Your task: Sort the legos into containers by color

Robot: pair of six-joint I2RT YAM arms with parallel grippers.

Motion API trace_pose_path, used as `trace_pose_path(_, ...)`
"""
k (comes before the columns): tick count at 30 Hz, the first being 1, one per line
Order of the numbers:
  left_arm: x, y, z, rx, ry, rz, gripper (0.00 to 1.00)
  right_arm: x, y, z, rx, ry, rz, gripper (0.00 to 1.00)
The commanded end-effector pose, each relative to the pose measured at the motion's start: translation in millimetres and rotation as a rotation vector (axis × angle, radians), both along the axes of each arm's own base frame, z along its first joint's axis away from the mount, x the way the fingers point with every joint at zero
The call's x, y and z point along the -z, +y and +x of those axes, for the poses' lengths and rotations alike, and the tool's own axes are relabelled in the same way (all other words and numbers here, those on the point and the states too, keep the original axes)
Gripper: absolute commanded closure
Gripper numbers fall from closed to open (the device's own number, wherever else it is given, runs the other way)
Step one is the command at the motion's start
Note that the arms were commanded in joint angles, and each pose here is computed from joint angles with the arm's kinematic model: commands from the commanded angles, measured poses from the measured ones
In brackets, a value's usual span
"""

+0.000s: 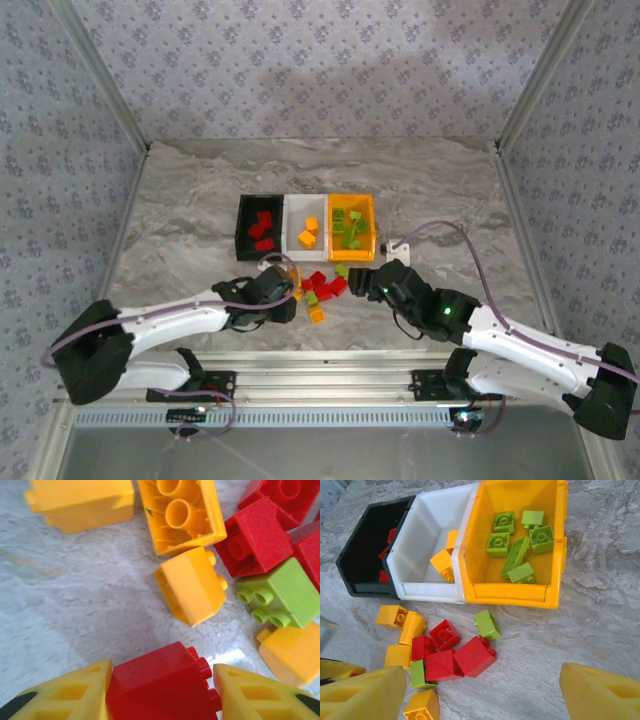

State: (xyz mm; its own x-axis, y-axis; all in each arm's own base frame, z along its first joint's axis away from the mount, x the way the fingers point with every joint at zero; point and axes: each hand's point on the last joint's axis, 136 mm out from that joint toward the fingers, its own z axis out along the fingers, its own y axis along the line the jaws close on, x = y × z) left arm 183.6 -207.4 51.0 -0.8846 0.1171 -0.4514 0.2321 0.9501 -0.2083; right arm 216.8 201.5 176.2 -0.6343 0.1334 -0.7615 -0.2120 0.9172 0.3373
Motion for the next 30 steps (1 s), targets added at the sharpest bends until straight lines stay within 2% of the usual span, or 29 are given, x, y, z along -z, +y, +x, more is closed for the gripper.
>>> trace_pose_path(1,-31.7,20.2,3.1,-0.056,-0.064,-0.008,0.58,0.4,-8.2,1.1,0.041,-0.005,0.006,0.18)
trace_pose_path(7,-105.5,38.3,48.1,-0.167,-0.193,-0.103,0.58,1.6,-8.9,1.1,0.045,-0.004,0.007,0.18)
trace_pose_path(11,-129.7,39.1,96.6,-0.227,-0.256,-0.097,0.58,4.7,-11.4,1.0,0.055,0.005,-0.001,0.18)
trace_pose_path(18,-114.3,46.3,180.9,-0.343,-0.250,-0.018,0.58,9.5,-15.4,0.3,0.067,0.017,-0.012,0.18)
trace_pose_path(24,-96.3,54.4,217.5,-0.392,-0.221,0.027,0.56,13.4,-15.1,-1.1,0.064,0.027,-0.008,0.17)
trace_pose_path(26,-92.1,53.4,222.3,-0.393,-0.207,0.033,0.50,14.5,-13.8,-2.2,0.057,0.033,-0.005,0.17)
trace_pose_path(30,-95.4,47.2,224.4,-0.386,-0.200,0.003,0.31,18.6,-13.7,-3.4,0.057,0.044,-0.005,0.17)
